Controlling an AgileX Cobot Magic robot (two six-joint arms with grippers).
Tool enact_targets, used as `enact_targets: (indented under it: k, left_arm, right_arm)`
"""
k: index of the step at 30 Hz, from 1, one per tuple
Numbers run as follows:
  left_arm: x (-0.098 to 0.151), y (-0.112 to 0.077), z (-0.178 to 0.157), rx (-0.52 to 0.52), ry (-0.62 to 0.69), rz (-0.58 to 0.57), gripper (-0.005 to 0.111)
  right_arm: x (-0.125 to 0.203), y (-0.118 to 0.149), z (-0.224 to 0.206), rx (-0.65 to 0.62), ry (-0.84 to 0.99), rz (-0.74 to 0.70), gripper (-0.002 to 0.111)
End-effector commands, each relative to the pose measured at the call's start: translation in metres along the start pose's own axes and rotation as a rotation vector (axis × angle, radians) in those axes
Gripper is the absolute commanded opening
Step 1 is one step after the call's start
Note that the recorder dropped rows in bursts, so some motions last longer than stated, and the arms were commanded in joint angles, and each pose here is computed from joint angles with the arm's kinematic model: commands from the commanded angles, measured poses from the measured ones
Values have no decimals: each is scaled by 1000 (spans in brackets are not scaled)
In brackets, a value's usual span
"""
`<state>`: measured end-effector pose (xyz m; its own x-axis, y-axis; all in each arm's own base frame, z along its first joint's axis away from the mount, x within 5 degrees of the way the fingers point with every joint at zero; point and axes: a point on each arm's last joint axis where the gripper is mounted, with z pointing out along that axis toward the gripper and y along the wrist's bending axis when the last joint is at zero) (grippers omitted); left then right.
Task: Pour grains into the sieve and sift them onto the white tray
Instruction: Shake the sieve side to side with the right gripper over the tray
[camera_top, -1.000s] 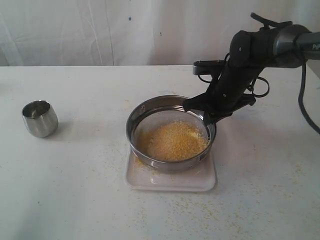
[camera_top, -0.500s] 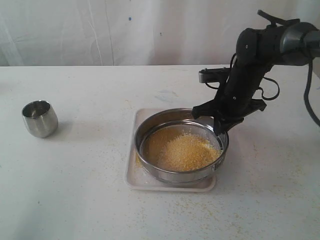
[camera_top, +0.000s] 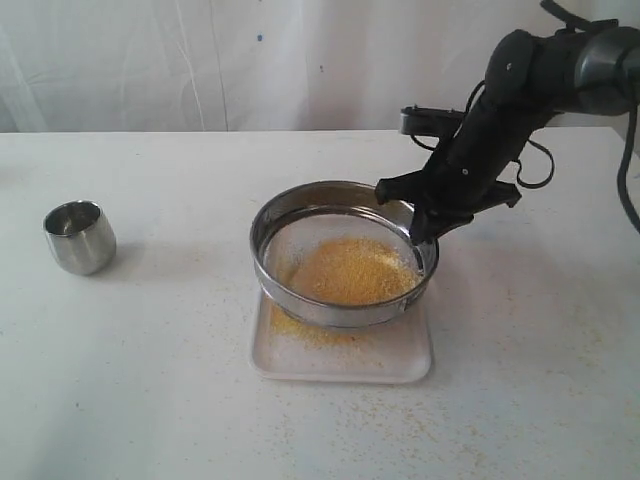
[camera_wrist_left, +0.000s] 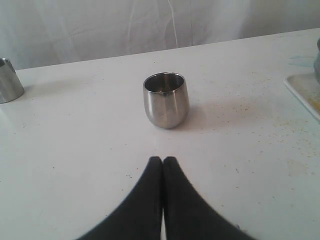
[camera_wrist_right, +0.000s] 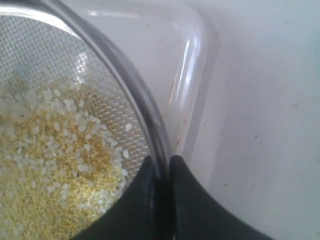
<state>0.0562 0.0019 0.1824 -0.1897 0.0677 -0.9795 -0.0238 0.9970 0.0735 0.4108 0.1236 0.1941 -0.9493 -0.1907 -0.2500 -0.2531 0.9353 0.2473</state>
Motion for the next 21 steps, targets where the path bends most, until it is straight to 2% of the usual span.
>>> enact_targets:
  k: [1, 4, 7, 10, 12, 15, 21]
  left_arm:
    - [0, 0, 0, 1, -7, -7, 0]
    - [0, 0, 0, 1, -7, -7, 0]
    - [0, 0, 0, 1, -7, -7, 0]
    - [0, 0, 0, 1, -7, -7, 0]
    - [0, 0, 0, 1, -7, -7, 0]
    - [0, 0, 0, 1, -7, -7, 0]
    - [0, 0, 0, 1, -7, -7, 0]
  right_arm:
    - [-15, 2, -11, -10, -165, 41, 0]
    - [-4, 10, -9, -47, -42, 14, 0]
    - [-15, 8, -10, -31, -166, 30, 0]
    - [-7, 10, -9, -53, -78, 60, 0]
    - [-3, 13, -8, -62, -39, 5, 0]
    - [-13, 11, -9, -32, -143, -17, 0]
    - [-3, 15, -8, -50, -45, -92, 0]
